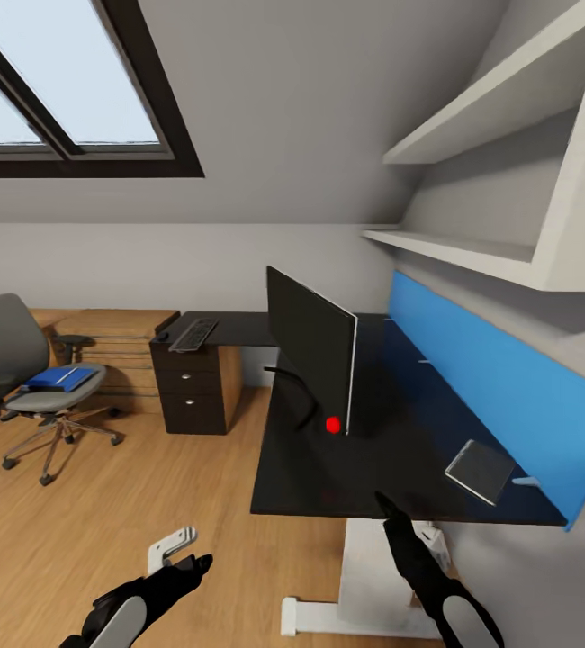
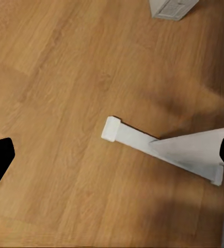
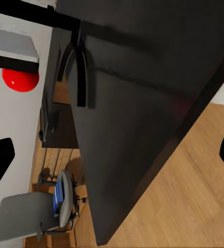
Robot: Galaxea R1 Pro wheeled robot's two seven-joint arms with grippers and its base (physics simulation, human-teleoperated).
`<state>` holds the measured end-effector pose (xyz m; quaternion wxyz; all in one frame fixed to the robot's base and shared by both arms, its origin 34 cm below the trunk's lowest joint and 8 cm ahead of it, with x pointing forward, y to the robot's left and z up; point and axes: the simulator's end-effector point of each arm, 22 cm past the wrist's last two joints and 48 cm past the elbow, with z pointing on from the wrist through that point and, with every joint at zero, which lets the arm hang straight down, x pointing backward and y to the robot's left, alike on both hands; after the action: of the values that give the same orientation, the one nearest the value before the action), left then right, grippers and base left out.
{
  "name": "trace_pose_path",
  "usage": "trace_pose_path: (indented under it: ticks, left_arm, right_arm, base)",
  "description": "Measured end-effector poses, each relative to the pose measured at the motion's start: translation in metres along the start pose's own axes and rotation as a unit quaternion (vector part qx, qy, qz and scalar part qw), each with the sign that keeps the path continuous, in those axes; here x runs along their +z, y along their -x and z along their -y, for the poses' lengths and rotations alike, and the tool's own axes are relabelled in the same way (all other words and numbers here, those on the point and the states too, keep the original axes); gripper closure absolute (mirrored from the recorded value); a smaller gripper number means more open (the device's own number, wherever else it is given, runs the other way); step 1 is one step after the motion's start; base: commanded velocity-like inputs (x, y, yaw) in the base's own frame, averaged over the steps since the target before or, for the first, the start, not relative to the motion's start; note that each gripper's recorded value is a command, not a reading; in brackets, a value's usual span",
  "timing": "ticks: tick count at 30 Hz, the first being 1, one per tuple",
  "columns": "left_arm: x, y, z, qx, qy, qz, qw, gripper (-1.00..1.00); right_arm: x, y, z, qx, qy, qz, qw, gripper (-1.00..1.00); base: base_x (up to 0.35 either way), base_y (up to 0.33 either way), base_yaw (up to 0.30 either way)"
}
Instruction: In the bedroom, organize the workspace by keeping the computer under the desk, ensuring the monitor is on the desk, placing the keyboard on the desk next to the monitor, placing the mouse on the desk next to the keyboard, moving the folder from the swivel chair onto the desk next to the mouse, stacking the notebook on top of the folder with the pen on top of the notebook, and positioning the swivel chair next to the desk.
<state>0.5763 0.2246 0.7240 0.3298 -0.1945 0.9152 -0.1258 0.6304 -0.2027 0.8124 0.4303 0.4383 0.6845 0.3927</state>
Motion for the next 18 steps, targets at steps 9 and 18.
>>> trace_pose_path:
  ticks: [9, 18]
  left_arm:
    - [0.017, -0.003, -0.06, -0.031, 0.066, 0.032, 0.9968, -1.0]
    - [0.026, -0.077, -0.194, -0.045, 0.21, -0.003, 0.9766, -1.0]
  right_arm:
    - [0.004, 0.027, 0.032, -0.071, -0.079, 0.042, 0.9934, -1.0]
    - [0.016, 0.09, 0.038, -0.232, -0.177, 0.062, 0.9545, -1.0]
  base:
    - [0.0, -0.198, 0.0]
    - [0.0, -0.014, 0.0]
